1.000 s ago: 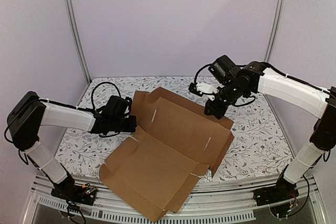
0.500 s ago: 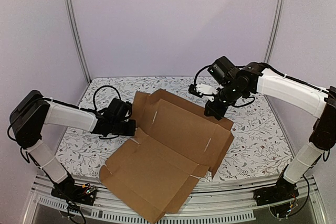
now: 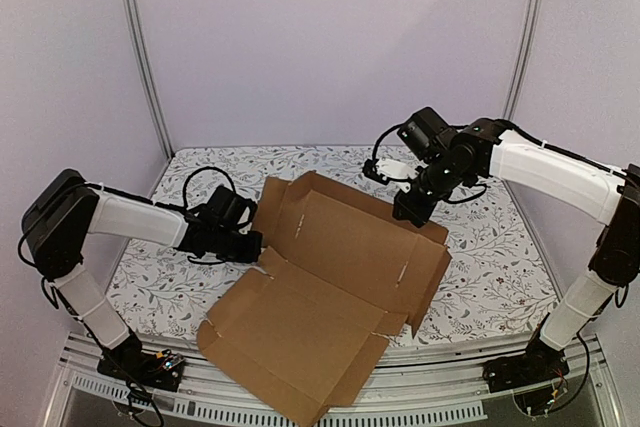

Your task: Fold the paper box

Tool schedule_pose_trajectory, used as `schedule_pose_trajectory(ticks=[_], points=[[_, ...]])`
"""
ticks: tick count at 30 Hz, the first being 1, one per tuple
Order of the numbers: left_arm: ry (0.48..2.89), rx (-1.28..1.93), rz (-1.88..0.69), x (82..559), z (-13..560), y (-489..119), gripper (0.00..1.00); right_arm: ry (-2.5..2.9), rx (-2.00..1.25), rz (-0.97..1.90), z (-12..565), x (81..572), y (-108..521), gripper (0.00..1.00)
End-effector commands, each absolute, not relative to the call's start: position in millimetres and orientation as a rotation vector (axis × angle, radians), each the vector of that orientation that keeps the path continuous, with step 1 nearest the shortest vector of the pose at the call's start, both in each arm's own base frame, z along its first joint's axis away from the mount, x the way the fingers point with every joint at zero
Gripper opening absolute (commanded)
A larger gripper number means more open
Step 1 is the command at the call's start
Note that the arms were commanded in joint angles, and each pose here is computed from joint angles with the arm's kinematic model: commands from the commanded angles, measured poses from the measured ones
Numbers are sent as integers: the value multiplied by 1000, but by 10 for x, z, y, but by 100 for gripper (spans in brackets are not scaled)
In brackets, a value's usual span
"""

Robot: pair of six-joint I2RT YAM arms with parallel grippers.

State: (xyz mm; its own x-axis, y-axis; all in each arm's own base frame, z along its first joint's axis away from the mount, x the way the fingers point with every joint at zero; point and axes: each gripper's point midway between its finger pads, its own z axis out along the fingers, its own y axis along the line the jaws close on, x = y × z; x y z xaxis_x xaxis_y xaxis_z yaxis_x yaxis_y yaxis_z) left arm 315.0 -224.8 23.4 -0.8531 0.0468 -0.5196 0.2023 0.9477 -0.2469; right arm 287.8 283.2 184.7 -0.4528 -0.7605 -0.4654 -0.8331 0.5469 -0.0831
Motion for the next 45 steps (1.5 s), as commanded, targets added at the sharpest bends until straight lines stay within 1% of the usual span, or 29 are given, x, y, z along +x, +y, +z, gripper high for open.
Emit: schedule_pose_trajectory(ticks=[1, 14, 19, 25, 38, 45], points=[[2579, 241, -564, 3033, 358, -2489, 0, 2318, -1260, 245, 1836, 2930, 2904, 0], [2537, 281, -700, 2824, 614, -2711, 0, 2333, -1243, 213, 1762, 2952, 2868, 0], [2534, 329, -744, 2652, 662, -2855, 0, 2336, -1233, 205, 1751, 2956, 2848, 0], [2571, 365, -652, 2565, 506, -2878, 1, 2333, -1224, 200, 1764, 2967, 2845, 0], [2620, 373, -555, 2488, 112, -2941, 0, 2338, -1217, 203, 1755, 2932, 2818, 0], [2550, 378, -527, 2563, 368, -2899, 0, 2331, -1196, 156, 1784, 2975, 2762, 0]])
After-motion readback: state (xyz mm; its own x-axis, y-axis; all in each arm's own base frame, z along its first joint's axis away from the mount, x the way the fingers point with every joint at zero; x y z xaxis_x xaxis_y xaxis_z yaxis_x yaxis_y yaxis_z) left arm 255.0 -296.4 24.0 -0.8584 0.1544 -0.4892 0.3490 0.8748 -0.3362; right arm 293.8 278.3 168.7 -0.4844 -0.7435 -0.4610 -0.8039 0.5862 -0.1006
